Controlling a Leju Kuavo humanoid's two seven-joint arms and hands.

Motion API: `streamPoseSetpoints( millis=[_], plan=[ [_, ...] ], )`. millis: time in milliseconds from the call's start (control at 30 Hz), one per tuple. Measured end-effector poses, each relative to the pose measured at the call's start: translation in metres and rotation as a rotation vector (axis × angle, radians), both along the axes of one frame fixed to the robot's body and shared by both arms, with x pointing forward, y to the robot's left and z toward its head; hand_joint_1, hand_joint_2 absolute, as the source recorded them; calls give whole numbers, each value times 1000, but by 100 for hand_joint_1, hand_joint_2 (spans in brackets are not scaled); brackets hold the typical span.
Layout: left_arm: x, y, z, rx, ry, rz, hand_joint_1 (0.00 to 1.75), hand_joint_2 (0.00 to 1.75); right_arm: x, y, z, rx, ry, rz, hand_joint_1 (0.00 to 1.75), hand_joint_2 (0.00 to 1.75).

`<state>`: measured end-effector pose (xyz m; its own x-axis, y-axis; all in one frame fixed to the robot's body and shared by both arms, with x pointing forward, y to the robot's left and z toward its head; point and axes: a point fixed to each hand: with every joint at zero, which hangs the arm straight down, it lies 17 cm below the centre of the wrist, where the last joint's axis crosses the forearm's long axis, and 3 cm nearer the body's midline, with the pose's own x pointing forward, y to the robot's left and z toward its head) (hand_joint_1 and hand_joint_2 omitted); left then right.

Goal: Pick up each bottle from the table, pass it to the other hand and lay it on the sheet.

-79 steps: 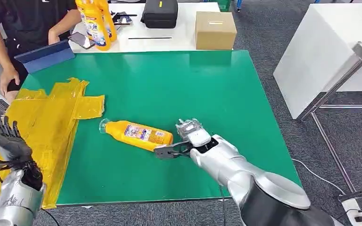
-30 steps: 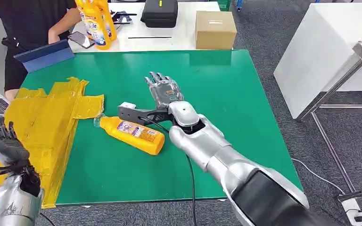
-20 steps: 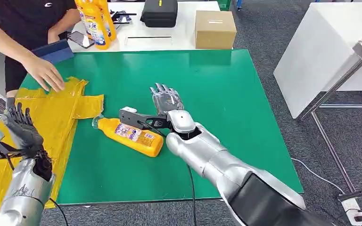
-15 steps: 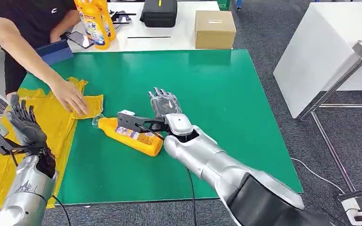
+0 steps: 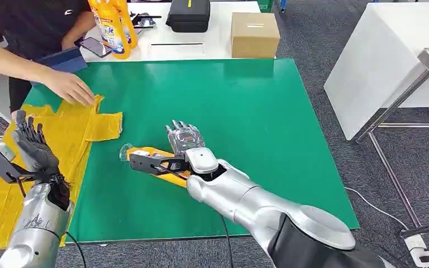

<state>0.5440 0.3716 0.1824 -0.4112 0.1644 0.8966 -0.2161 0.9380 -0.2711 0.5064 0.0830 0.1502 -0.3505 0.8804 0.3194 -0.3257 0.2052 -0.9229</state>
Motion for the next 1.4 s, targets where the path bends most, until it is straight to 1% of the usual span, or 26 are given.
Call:
streamPoseSetpoints(
  millis=[233, 467, 500, 733, 1033, 1400],
  plan=[
    [-2, -6, 10, 12, -6, -3, 0, 0, -10, 6, -9, -18, 10, 25, 0, 0],
    [-1, -11, 15, 9, -8, -3, 0, 0, -14, 8, -12, -29, 11, 30, 0, 0],
    [-1, -12, 15, 9, -9, -4, 0, 0, -14, 8, -13, -31, 11, 29, 0, 175],
    [3, -17, 21, 8, -8, -9, 0, 0, -11, -1, -19, -78, 8, -4, 0, 175],
    [8, -19, 30, 6, -18, -5, 0, 0, -10, -21, -44, -155, 34, -40, 0, 175],
    [9, -19, 32, -2, -28, -8, 0, 0, -14, -28, -60, -187, 73, -34, 0, 175]
  ],
)
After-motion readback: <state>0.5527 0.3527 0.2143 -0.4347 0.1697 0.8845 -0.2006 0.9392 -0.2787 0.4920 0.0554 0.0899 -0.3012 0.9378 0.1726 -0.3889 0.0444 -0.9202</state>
